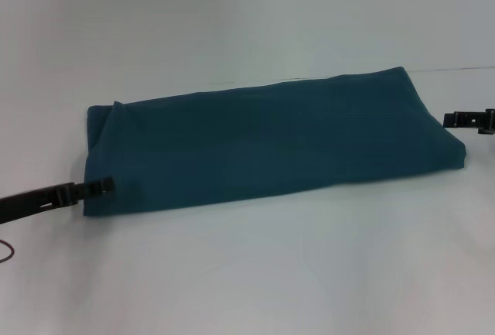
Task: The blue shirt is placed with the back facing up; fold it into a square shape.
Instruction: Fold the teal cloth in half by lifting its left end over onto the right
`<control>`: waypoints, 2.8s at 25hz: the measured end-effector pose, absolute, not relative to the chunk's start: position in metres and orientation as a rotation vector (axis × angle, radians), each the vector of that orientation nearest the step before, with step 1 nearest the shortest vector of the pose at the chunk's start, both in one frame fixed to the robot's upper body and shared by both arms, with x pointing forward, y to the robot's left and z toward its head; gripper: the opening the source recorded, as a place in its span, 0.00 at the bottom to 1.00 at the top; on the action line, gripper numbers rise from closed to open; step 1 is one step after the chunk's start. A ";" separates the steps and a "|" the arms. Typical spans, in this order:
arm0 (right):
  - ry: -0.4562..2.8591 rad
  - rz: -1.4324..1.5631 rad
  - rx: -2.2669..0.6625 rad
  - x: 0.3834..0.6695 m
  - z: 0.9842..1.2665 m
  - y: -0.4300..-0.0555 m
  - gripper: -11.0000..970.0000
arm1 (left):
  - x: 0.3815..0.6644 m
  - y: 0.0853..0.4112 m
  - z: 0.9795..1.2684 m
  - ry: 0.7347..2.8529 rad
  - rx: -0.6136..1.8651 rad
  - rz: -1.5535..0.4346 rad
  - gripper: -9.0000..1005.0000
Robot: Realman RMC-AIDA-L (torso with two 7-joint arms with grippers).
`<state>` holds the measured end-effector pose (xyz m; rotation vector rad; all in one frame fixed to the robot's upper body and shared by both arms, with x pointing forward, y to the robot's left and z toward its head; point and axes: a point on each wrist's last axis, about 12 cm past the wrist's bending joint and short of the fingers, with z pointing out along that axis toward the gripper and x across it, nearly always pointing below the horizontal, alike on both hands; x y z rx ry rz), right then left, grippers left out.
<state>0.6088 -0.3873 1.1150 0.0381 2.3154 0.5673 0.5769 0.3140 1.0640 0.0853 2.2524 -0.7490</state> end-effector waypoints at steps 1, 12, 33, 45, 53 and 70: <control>2.314 0.567 0.041 0.609 1.115 -0.388 0.92 | 0.577 0.315 1.064 2.251 0.080 -0.740 0.92; 2.302 0.563 0.064 0.609 1.116 -0.391 0.92 | 0.573 0.309 1.057 2.272 0.097 -0.756 0.92; 2.302 0.542 0.077 0.609 1.114 -0.392 0.91 | 0.578 0.302 1.058 2.299 0.164 -0.721 0.61; 2.340 0.522 0.078 0.611 1.100 -0.382 0.90 | 0.582 0.303 1.062 2.292 0.179 -0.709 0.11; 2.359 0.507 0.081 0.612 1.090 -0.374 0.90 | 0.585 0.302 1.066 2.287 0.191 -0.711 0.02; 2.365 0.527 0.076 0.615 1.081 -0.357 0.64 | 0.587 0.306 1.067 2.298 0.198 -0.684 0.01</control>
